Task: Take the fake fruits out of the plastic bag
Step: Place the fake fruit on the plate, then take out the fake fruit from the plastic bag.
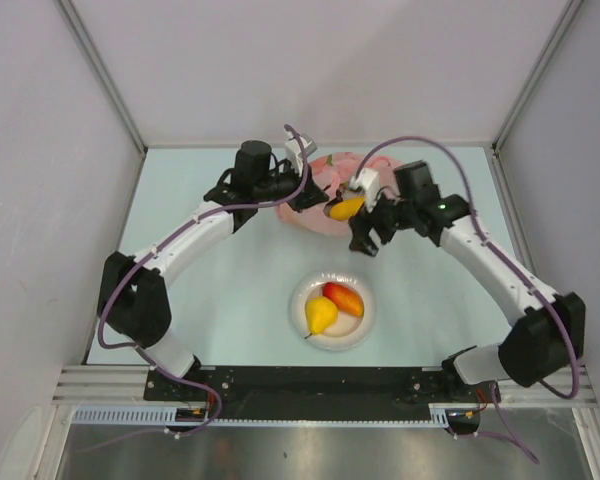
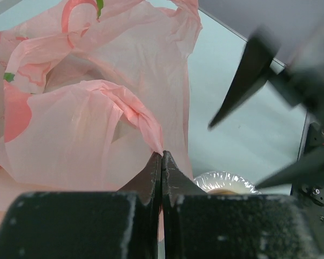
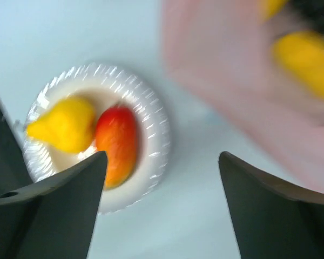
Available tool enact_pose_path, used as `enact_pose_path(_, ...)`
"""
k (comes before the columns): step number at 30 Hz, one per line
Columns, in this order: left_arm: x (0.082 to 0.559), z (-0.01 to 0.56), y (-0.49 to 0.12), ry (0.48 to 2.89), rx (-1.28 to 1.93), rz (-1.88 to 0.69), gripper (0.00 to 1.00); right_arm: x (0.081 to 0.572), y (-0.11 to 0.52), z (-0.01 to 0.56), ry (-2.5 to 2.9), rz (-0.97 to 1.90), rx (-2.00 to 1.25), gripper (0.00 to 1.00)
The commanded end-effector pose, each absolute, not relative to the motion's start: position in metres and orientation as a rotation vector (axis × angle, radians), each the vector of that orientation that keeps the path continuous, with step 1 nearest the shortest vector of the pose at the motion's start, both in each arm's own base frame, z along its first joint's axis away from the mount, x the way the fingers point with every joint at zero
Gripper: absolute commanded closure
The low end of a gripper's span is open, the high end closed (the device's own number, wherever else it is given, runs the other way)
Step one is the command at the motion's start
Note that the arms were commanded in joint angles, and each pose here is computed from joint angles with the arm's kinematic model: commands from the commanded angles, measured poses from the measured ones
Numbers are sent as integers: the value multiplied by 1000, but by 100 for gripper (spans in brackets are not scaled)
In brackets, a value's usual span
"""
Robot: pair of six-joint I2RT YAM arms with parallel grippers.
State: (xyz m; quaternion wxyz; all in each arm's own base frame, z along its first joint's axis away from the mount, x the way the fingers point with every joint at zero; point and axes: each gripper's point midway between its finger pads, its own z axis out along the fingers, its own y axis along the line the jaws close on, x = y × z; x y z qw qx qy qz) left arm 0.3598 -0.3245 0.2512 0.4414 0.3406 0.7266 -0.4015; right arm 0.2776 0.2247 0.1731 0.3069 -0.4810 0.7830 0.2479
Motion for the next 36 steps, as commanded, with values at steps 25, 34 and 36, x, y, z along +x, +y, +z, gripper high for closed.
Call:
enact_pose_path(25, 340, 251, -317, 1781, 938, -998, 100, 389, 176, 87, 2341, 255, -838, 66)
enact_pose_path(34, 340, 236, -313, 1815, 980, -953, 100, 462, 215, 149, 1943, 187, -1030, 43)
enact_pose_path(36, 337, 230, -310, 1829, 993, -947, 100, 474, 219, 145, 1909, 170, -1078, 39)
